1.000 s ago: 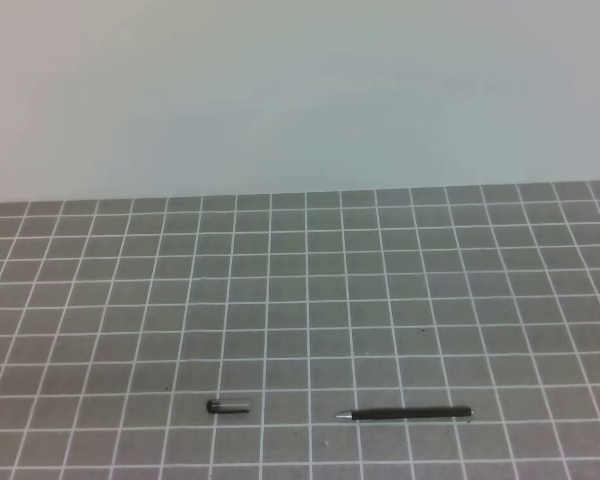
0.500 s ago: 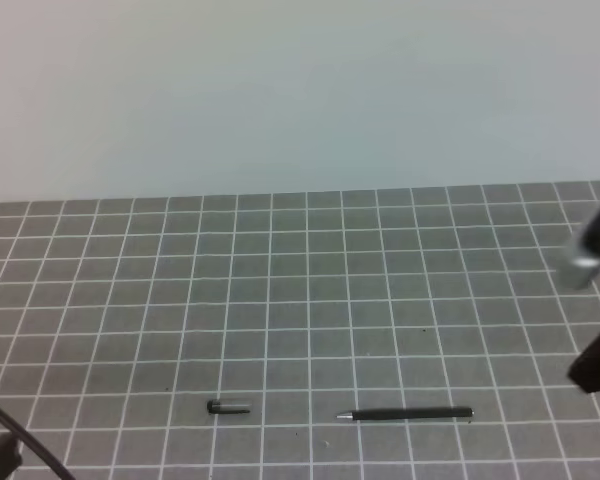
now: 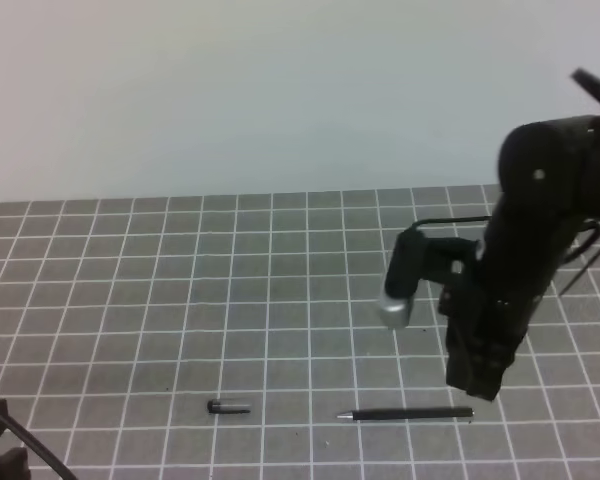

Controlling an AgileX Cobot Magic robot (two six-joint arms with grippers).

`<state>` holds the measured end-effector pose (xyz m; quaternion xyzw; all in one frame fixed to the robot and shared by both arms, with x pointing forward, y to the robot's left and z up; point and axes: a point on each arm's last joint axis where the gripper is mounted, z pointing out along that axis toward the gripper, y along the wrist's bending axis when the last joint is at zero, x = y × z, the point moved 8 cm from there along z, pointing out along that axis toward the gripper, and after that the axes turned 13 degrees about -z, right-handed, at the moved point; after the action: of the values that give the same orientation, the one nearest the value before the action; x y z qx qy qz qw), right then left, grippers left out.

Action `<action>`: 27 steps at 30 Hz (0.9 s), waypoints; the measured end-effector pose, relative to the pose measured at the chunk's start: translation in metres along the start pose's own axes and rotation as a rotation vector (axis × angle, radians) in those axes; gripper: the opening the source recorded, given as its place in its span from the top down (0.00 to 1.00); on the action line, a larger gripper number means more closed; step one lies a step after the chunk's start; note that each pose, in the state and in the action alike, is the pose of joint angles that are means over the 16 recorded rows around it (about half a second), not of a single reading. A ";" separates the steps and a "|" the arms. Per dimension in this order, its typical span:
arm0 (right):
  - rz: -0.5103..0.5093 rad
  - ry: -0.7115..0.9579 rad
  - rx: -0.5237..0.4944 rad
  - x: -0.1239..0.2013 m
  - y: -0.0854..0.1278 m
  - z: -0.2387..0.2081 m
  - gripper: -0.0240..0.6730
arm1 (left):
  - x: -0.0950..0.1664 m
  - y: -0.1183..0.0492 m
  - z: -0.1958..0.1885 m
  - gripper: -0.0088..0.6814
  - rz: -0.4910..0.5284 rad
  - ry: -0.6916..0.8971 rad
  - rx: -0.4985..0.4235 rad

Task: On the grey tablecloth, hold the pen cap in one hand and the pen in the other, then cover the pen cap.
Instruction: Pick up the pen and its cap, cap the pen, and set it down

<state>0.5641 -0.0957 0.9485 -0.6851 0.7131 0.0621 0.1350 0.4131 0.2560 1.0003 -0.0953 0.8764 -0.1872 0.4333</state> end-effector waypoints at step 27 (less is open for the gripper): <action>-0.097 0.163 0.006 0.014 -0.020 0.057 0.42 | -0.003 -0.005 0.000 0.99 -0.007 -0.019 0.031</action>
<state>0.5901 -0.0946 0.8922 -0.7211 0.6880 -0.0026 0.0816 0.4150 0.2523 1.0046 -0.0934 0.8689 -0.2013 0.4424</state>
